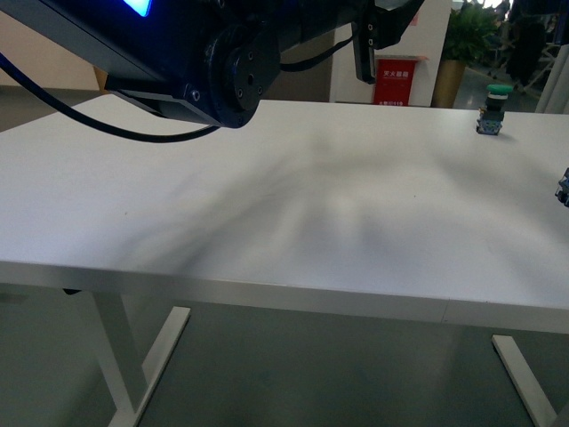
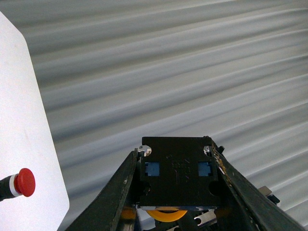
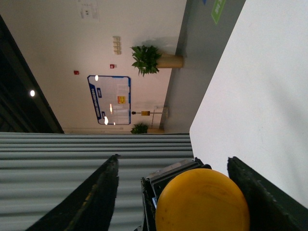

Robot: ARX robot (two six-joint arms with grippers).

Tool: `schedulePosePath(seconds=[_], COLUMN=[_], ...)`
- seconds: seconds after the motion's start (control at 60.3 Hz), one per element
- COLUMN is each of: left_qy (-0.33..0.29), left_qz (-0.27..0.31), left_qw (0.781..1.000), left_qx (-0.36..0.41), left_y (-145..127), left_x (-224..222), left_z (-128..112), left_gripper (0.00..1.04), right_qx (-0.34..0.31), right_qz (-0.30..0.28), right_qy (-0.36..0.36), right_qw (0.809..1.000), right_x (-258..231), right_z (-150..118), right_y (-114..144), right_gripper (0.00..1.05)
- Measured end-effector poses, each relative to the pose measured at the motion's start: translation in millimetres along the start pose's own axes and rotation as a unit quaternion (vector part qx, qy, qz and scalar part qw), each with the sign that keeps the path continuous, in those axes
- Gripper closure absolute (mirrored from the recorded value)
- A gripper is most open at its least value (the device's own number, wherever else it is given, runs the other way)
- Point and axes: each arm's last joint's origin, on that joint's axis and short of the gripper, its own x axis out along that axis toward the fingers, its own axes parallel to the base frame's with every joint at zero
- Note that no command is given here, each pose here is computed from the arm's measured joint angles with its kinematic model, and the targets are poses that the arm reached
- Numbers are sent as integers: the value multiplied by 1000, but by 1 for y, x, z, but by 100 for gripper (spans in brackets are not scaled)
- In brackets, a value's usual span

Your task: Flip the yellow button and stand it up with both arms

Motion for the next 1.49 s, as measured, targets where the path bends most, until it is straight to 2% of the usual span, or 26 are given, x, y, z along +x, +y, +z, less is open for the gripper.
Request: schedulePosePath(seconds=[0.149,0.415,0.481,0.647,0.747,0.813,0.912,0.946,0.995,1.012,1.029,1.045,1.062,1.095,1.128,1.145,1.194,1.211,1.294,1.311,1.344,1.394,1.46,1.493], left_qy=[-3,-2,-7,-15,-23,-30,-42,-50,-56,-52,-51,-48,-51,-46,-40,-34,-18,-4,43,54,62,92,126,140], left_qz=[0,11,19,39,80,124,221,256,320,346,358,382,393,433,450,466,494,507,540,549,559,574,588,592], left_qw=[1000,1000,1000,999,995,989,962,946,910,888,877,854,845,790,760,728,663,625,529,501,481,428,388,379], left_qx=[1,0,6,22,52,77,155,190,259,299,316,350,358,432,467,501,561,593,654,666,673,692,698,697], left_y=[-1,0,-1,0,-6,-14,-35,-42,-54,-57,-59,-63,-64,-70,-72,-74,-77,-77,-76,-75,-73,-70,-63,-59], left_x=[1,1,-1,-12,-26,-38,-61,-68,-84,-91,-95,-102,-106,-122,-129,-137,-154,-163,-196,-205,-214,-236,-259,-268], left_z=[1,1,2,6,11,12,8,4,-4,-8,-10,-14,-16,-23,-26,-29,-35,-38,-49,-52,-56,-65,-78,-85], left_gripper=[68,67,51,23,5,6,6,6,6,6,6,6,6,6,6,6,6,6,6,6,6,6,6,6], right_qx=[2,4,3,1,-2,-6,-12,-13,-16,-16,-19,-20,-20,-22,-23,-24,-24,-24,-26,-26,-27,-27,-28,-28], right_qz=[-8,-18,-19,-14,-15,-16,-17,-17,-16,-16,-16,-16,-16,-16,-16,-16,-16,-16,-16,-16,-16,-16,-16,-16], right_qy=[7,7,7,0,-7,-11,-17,-18,-18,-18,-18,-18,-18,-18,-18,-18,-17,-17,-17,-17,-17,-17,-16,-16], right_qw=[1000,1000,1000,1000,1000,1000,1000,1000,1000,1000,1000,1000,1000,999,999,999,999,999,999,999,999,999,999,999], right_x=[1,1,1,-1,-1,-2,-3,-3,-4,-4,-4,-4,-4,-4,-4,-4,-4,-4,-4,-4,-4,-4,-4,-4], right_z=[-2,-2,-2,-1,2,5,8,8,8,8,8,8,8,8,8,8,8,8,8,8,8,8,8,7], right_y=[-2,-4,-5,-4,-5,-5,-5,-5,-4,-4,-4,-4,-4,-4,-4,-4,-4,-4,-4,-4,-4,-4,-4,-4], right_gripper=[68,69,69,69,69,69,69,69,69,69,69,69,69,69,69,69,69,69,69,69,69,69,69,69])
